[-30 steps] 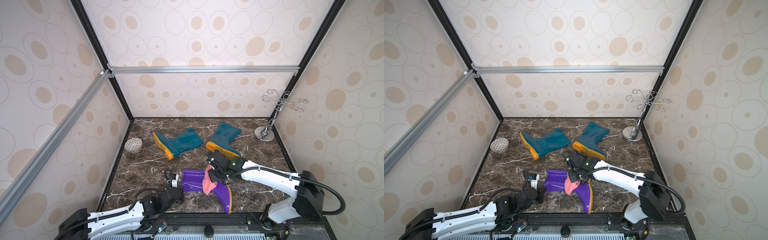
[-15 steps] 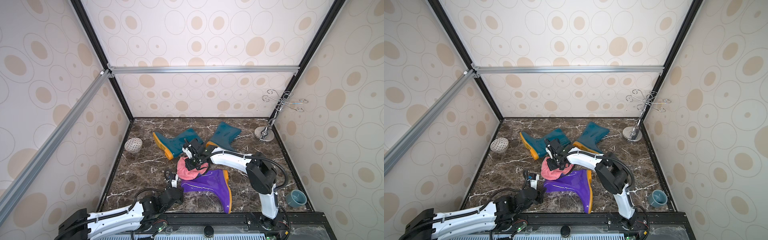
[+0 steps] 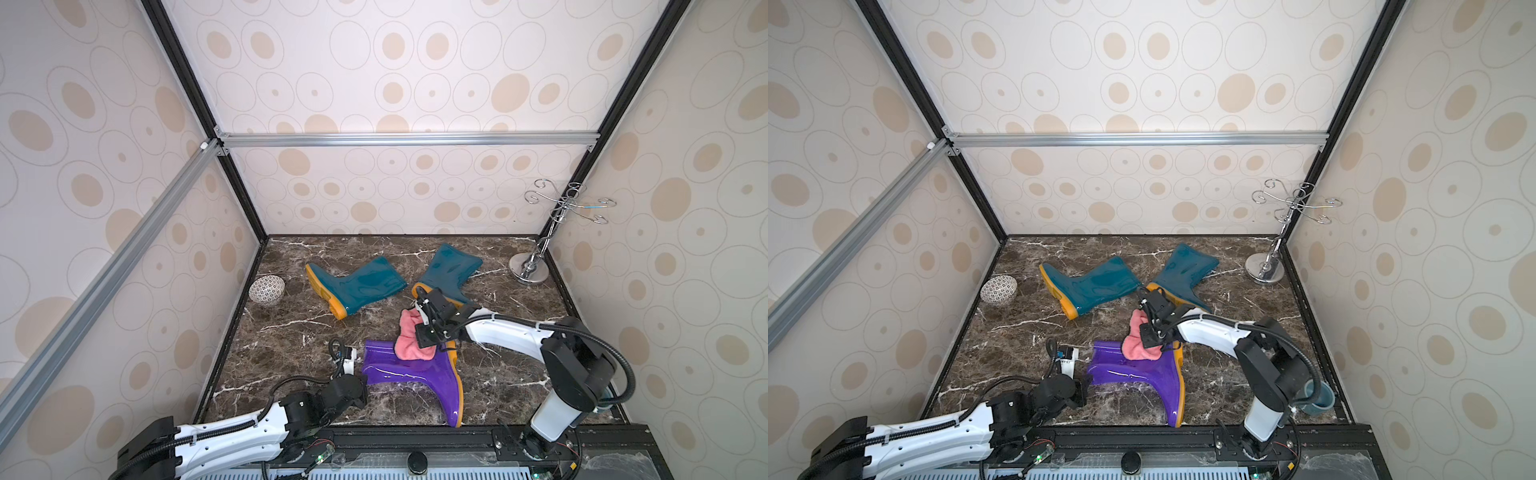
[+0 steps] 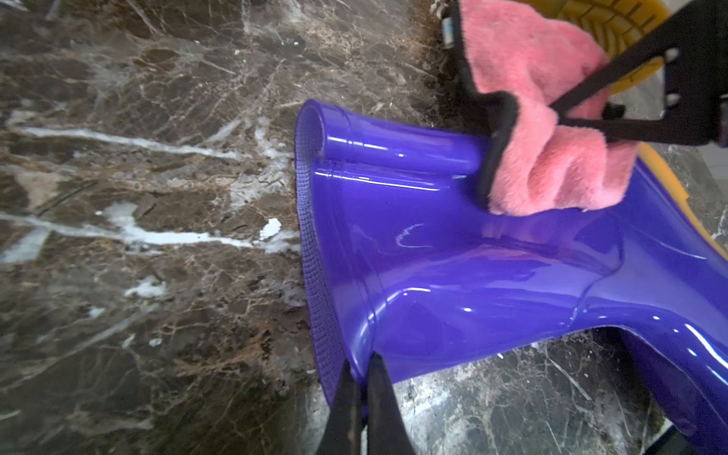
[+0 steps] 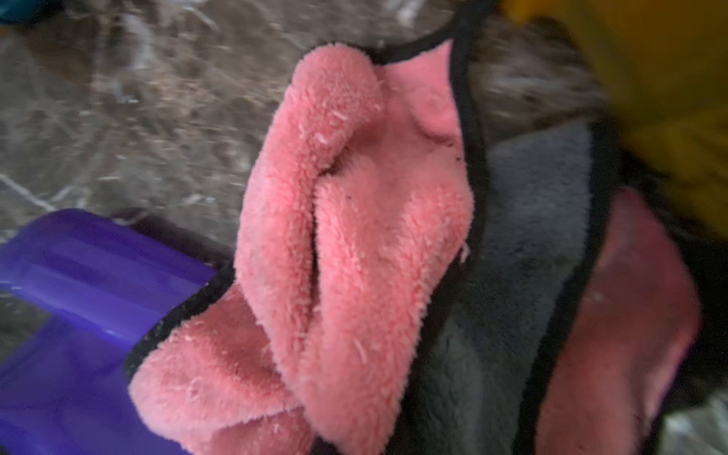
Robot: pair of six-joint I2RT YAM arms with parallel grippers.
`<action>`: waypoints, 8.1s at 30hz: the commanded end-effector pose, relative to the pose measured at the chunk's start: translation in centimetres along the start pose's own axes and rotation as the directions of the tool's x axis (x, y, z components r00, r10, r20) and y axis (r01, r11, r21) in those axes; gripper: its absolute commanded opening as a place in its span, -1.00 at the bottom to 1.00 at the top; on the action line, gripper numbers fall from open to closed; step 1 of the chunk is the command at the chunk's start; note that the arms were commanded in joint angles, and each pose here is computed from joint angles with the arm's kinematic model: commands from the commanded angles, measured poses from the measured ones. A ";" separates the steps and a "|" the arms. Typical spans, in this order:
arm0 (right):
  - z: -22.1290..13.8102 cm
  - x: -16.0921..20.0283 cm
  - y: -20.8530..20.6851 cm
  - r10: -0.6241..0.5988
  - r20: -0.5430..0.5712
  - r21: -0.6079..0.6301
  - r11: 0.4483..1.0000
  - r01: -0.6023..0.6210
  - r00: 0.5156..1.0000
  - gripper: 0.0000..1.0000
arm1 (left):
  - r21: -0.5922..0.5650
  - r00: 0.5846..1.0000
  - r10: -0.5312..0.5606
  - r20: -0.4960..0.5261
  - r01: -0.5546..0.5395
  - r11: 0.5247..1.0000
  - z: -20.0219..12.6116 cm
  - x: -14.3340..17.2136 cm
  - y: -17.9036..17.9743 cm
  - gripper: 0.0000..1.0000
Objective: Wipe the rubber boots with a cloth
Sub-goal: Wipe the dirt off the rubber boot.
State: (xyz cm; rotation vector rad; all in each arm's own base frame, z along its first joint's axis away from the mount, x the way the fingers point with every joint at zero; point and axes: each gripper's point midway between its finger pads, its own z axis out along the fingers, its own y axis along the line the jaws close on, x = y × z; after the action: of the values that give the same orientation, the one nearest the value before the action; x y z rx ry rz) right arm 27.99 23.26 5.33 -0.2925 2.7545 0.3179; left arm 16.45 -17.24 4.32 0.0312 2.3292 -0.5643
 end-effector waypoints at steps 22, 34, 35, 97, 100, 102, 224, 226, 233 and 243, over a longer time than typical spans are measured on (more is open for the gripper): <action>-1.6 0.2 3.5 -0.052 -0.031 -0.195 0.980 0.045 0.998 -1.00 | -0.056 0.999 0.018 0.043 -0.016 0.998 0.0 -1.2 0.6 -1.00; 1.3 -1.8 15.8 -0.171 -0.011 -0.405 0.902 0.152 0.985 -1.00 | -0.050 0.999 0.021 0.030 -0.019 0.999 0.4 -1.1 0.2 -1.00; 0.8 -2.4 16.5 -0.171 0.015 -0.422 0.892 0.161 0.985 -1.00 | -0.050 0.999 0.024 0.030 -0.022 0.999 0.4 -1.1 0.1 -1.00; -3.6 4.8 -1.5 -0.098 -0.050 0.084 0.991 0.102 0.994 -1.00 | -0.067 0.997 0.067 0.044 -0.064 0.996 0.3 -2.3 -0.4 -1.00; -4.6 6.6 -0.5 -0.091 -0.062 -0.009 0.996 0.090 0.994 -1.00 | -0.060 0.997 0.059 0.050 -0.056 0.997 0.3 -2.3 -0.5 -1.00; -5.6 8.7 0.1 -0.089 -0.076 -0.059 0.995 0.085 0.993 -1.00 | -0.055 0.997 0.057 0.052 -0.054 0.997 0.3 -2.4 -0.6 -1.00; -7.4 11.7 0.8 -0.085 -0.023 -0.033 0.996 0.084 0.996 -1.00 | -0.043 0.998 0.050 0.044 -0.048 0.998 1.2 -2.5 -0.9 -1.00; -6.7 10.1 1.6 -0.086 -0.008 -0.045 0.995 0.085 0.996 -1.00 | -0.045 0.998 0.049 0.041 -0.048 0.998 1.2 -2.4 -0.8 -1.00; -4.1 3.3 4.2 -0.076 0.040 -0.120 0.989 0.081 0.996 -1.00 | -0.041 0.998 0.042 0.038 -0.040 0.998 1.2 -2.3 -0.8 -1.00; -0.5 -0.6 9.3 -0.085 0.024 -0.273 0.958 0.088 0.996 -1.00 | -0.028 0.998 0.045 0.035 -0.045 0.999 1.3 -2.1 -1.0 -1.00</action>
State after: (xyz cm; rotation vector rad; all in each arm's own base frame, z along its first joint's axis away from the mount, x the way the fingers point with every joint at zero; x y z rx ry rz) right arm 25.67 29.50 6.14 -0.4545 2.7411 0.5185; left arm 18.16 -18.02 4.41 0.0845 2.3241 -0.4784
